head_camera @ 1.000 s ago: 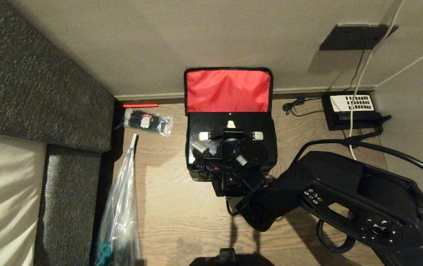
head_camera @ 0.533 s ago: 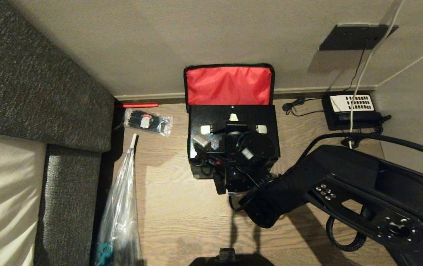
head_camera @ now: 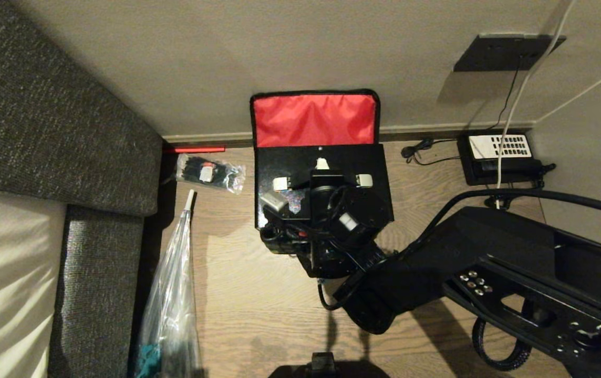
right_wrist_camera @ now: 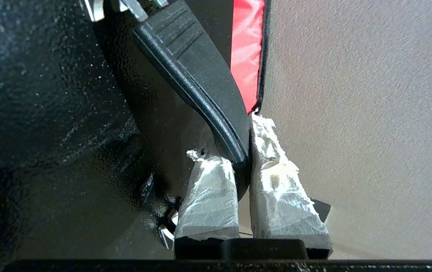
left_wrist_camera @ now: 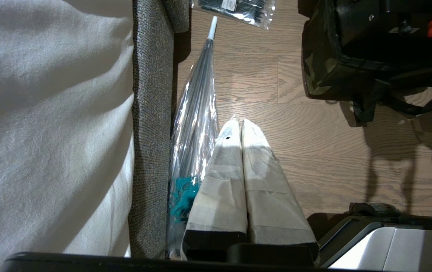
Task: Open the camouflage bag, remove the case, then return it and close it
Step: Lift the black box
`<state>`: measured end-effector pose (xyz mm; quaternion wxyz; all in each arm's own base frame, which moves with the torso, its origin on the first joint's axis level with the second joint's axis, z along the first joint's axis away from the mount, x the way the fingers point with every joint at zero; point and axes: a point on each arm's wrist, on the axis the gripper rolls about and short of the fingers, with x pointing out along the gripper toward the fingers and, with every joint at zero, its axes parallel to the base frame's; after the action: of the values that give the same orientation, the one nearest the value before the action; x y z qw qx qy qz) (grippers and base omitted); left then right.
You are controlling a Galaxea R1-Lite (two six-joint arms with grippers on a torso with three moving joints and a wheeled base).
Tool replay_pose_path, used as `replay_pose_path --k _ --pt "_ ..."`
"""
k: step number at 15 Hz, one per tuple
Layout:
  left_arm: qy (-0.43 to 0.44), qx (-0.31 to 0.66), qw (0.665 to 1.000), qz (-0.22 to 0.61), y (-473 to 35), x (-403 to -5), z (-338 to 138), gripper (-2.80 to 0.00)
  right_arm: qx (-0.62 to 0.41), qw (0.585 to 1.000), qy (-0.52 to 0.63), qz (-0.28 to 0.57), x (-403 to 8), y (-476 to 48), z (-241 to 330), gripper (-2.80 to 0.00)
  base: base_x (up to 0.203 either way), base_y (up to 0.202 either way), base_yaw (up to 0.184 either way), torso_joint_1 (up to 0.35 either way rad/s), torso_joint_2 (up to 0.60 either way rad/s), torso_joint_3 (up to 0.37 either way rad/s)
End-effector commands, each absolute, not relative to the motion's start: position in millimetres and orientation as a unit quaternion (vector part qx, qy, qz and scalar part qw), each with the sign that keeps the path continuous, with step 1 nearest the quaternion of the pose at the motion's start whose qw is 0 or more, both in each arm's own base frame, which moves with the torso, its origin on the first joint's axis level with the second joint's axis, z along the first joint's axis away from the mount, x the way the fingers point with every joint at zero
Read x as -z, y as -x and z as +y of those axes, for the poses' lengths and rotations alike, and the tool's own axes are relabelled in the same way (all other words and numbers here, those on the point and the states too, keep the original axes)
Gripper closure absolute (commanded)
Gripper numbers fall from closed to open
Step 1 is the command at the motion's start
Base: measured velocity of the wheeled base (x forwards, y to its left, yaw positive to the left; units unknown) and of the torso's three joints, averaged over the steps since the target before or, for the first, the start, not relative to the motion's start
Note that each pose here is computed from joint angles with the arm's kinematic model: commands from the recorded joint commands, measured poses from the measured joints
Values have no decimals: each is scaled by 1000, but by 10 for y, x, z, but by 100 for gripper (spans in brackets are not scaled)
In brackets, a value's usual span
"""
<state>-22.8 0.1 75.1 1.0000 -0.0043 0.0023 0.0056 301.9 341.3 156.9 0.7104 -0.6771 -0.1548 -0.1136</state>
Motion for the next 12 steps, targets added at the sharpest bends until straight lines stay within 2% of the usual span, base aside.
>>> replay_pose_path --k 1,6,12 --pt "5 -6 1000 4 226 -742 1 0 114 709 676 -163 -1620 -2925 3483 0 0 0 0 0 0 0" --pt "5 -6 1000 4 226 -742 1 0 108 706 678 -175 -1642 -2767 3664 0 0 0 0 0 0 0" --pt "5 -6 1000 4 226 -742 1 0 114 696 687 -174 -1777 -2712 3567 0 0 0 0 0 0 0"
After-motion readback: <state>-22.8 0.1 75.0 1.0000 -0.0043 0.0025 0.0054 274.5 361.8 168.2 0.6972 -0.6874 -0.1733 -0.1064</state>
